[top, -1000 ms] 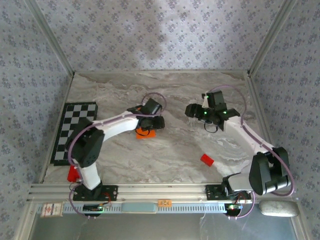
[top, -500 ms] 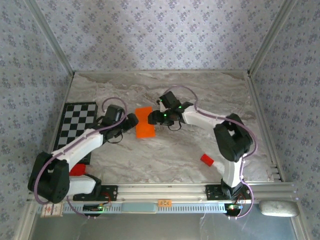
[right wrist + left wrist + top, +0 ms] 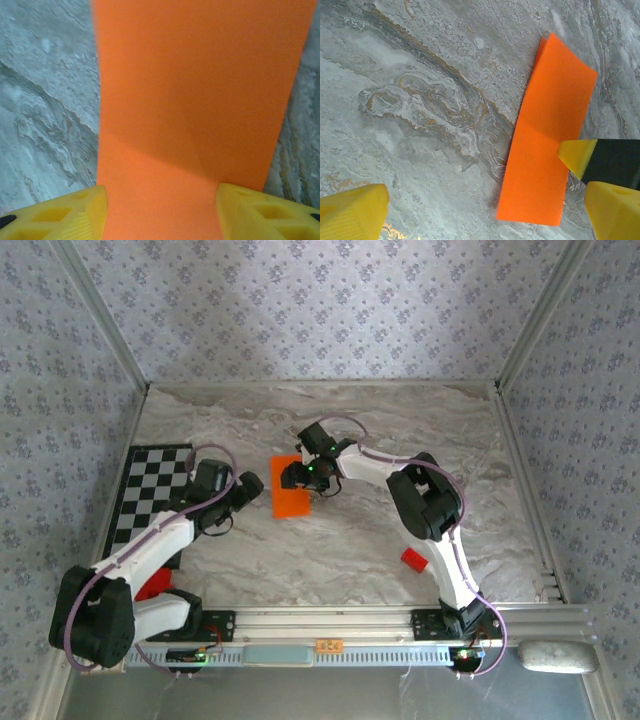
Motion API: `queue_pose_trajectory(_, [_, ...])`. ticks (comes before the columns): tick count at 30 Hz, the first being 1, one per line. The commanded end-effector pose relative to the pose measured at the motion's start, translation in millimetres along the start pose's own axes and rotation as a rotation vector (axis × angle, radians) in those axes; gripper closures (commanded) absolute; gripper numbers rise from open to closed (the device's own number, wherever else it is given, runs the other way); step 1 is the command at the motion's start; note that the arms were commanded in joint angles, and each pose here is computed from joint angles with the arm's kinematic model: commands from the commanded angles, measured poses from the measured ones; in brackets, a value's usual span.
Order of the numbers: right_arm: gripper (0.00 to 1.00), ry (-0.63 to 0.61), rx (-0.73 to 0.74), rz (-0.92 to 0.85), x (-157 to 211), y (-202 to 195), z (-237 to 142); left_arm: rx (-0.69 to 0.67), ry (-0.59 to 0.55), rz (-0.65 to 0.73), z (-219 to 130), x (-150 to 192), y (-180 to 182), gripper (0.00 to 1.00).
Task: Fold a paper plane with a square sheet of paper (pick it up from the middle)
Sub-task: Third fold the triangle at the center of the table.
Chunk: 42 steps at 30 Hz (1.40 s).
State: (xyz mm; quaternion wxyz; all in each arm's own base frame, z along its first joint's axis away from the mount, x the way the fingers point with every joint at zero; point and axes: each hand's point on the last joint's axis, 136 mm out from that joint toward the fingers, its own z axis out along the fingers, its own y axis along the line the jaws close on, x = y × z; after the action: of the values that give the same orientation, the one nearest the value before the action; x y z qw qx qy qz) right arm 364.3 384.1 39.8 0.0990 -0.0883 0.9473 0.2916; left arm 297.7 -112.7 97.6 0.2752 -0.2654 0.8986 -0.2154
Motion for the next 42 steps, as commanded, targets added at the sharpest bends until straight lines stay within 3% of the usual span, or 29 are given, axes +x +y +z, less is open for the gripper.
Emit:
queue_pose_trajectory(1, [0.39, 0.081, 0.068, 0.016, 19, -17, 1, 0.018, 0.020, -0.012, 4, 1, -4, 0.00])
queue_pose_trajectory(6, [0.43, 0.187, 0.110, 0.040, 59, -44, -9, 0.056, 0.069, -0.013, 11, 8, -12, 0.00])
queue_pose_trajectory(10, [0.44, 0.199, 0.117, 0.065, 81, -59, -29, 0.112, 0.127, -0.007, 18, 19, -20, 0.01])
queue_pose_trajectory(15, [0.45, 0.123, 0.028, 0.043, 68, -40, -52, 0.239, 0.235, -0.015, 24, 38, -46, 0.06])
queue_pose_trajectory(20, [0.46, 0.000, -0.011, 0.010, 43, -22, -76, 0.264, 0.318, 0.002, 28, 66, -61, 0.13])
queue_pose_trajectory(32, [0.46, 0.065, 0.040, 0.056, 58, -54, -46, 0.247, 0.461, 0.014, 32, 127, -60, 0.39])
queue_pose_trajectory(42, [0.47, 0.104, 0.064, 0.123, 68, -79, -33, 0.253, 0.527, -0.006, 46, 149, -67, 0.55])
